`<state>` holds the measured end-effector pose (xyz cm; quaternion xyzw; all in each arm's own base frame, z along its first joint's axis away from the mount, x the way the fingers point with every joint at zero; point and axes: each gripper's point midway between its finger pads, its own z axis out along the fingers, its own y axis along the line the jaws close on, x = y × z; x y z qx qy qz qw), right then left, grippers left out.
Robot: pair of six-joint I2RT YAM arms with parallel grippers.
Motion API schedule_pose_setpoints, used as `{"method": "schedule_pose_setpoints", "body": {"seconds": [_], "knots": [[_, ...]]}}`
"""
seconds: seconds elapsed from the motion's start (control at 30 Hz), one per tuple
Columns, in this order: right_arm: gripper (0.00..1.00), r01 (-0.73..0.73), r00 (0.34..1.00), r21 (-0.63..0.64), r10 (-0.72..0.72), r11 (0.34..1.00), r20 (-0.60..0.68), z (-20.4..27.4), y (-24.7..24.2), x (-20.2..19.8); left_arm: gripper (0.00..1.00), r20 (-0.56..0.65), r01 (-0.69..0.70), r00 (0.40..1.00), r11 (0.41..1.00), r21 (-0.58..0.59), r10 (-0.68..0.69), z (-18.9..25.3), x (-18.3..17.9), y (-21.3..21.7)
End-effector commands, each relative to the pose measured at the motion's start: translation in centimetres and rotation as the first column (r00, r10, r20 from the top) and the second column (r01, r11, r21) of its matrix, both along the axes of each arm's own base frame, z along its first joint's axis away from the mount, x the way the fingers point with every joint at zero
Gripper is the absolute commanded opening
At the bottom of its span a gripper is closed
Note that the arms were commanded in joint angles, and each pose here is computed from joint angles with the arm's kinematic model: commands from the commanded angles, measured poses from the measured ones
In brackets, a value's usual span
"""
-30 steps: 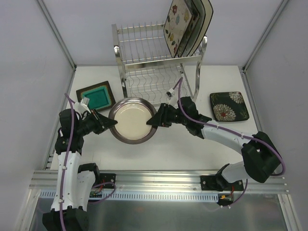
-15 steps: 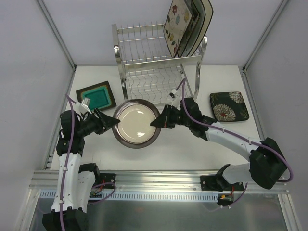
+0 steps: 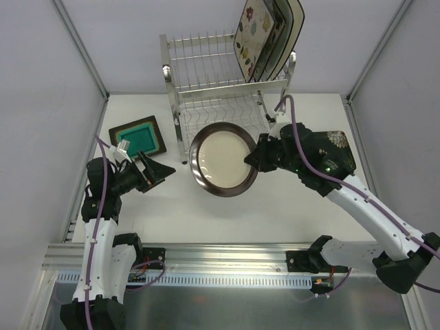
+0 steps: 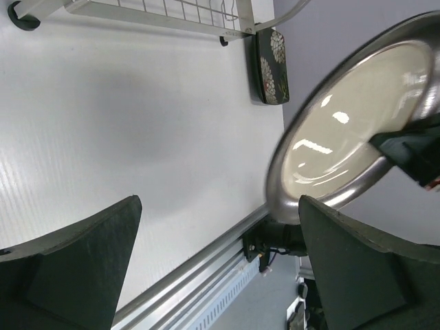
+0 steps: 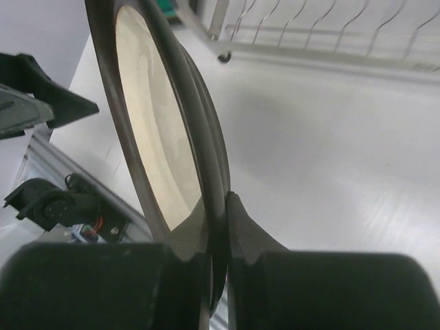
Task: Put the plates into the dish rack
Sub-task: Pass the plate from the left arm to the right, then insert the plate into the dish rack
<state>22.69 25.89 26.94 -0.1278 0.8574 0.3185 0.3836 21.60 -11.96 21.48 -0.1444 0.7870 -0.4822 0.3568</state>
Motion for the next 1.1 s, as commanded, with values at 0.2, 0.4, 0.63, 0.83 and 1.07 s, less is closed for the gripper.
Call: {"method": "schedule_pose_setpoints", "body": {"seconds": [0.2,0.4,0.63,0.83,1.07], "knots": [[0.01,0.171,0.898,0.158,-0.219,0.973,0.38,16.7,-5.9,0.8,0.99,0.03,0.029,0.999,0.997,0.077,-0.031,-2.5,-0.2,-0.2],[0.01,0.16,0.794,0.282,-0.293,0.946,0.533,25.4,-6.0,2.0,0.99,0.001,-0.022,1.0,0.983,0.181,0.022,-5.2,0.4,1.2],[0.0,0.168,0.599,0.431,-0.439,0.887,0.67,34.7,-6.2,4.5,0.99,-0.026,-0.133,0.987,0.901,0.412,0.158,-7.9,1.6,5.1],[0.01,0.195,0.41,0.518,-0.549,0.833,0.728,39.5,-5.9,6.3,0.99,-0.044,-0.165,0.976,0.852,0.497,0.214,-9.6,1.9,6.9],[0.01,0.334,0.183,0.54,-0.615,0.773,0.767,41.1,-6.5,9.5,0.99,-0.07,-0.161,0.97,0.836,0.525,0.231,-10.2,2.4,7.5]]}}
